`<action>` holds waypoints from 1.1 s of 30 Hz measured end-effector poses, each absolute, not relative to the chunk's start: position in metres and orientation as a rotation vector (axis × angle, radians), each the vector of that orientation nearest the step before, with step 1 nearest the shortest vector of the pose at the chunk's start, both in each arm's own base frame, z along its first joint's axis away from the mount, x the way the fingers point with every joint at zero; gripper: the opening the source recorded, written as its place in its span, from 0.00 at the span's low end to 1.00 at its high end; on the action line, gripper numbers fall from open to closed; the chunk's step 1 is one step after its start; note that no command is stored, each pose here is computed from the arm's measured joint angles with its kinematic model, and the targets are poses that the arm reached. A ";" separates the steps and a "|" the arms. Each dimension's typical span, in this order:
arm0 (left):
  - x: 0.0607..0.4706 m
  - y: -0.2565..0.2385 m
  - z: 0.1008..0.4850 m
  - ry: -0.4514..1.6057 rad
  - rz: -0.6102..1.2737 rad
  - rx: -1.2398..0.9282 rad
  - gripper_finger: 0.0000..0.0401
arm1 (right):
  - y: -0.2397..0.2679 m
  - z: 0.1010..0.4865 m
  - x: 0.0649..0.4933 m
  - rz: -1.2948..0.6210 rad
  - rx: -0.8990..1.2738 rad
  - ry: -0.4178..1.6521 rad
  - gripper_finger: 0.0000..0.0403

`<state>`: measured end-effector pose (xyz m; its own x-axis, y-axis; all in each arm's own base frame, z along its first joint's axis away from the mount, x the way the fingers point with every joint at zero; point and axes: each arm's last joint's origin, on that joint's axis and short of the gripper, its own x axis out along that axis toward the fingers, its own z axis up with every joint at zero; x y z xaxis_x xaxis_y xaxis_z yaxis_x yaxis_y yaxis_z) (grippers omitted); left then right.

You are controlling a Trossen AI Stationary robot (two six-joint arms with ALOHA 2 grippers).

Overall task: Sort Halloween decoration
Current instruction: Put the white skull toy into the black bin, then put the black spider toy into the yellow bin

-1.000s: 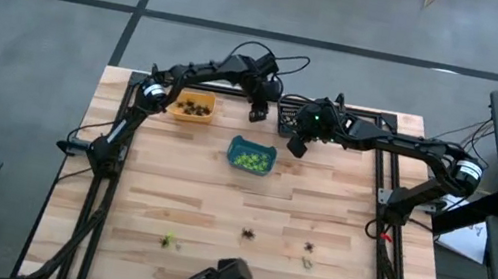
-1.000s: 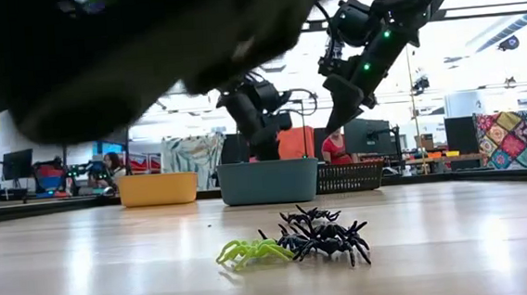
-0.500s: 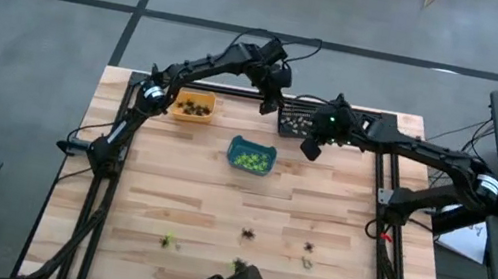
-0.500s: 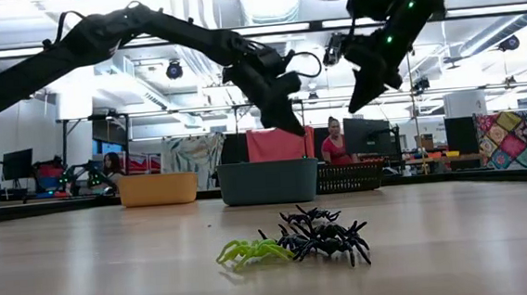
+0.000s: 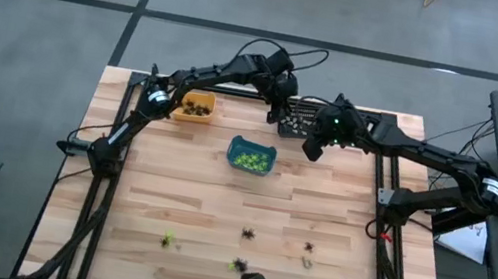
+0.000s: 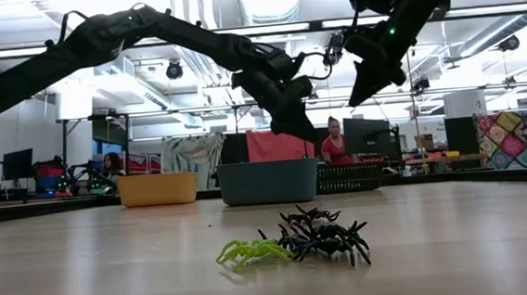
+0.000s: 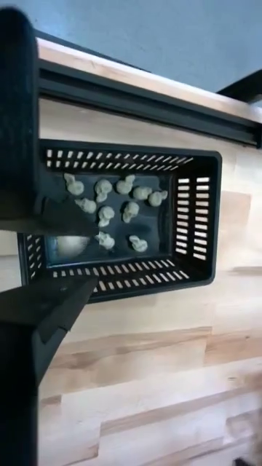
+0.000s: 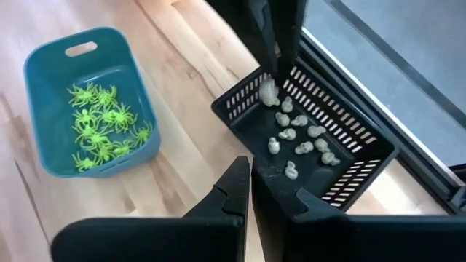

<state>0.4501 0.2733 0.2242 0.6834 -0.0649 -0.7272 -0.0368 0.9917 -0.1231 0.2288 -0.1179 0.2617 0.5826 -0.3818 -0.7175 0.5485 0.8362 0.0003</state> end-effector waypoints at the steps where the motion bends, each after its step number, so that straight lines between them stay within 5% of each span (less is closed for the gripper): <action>1: 0.450 0.273 0.224 0.818 -0.013 -0.136 0.21 | -0.117 0.262 0.229 -0.545 0.232 0.777 0.02; 10: 0.447 0.271 0.226 0.843 0.012 -0.231 0.34 | -0.107 0.261 0.234 -0.520 0.256 0.772 0.02; 33: 0.409 0.175 0.323 0.767 -0.110 -0.150 0.23 | -0.028 0.253 0.246 -0.292 0.351 0.900 0.02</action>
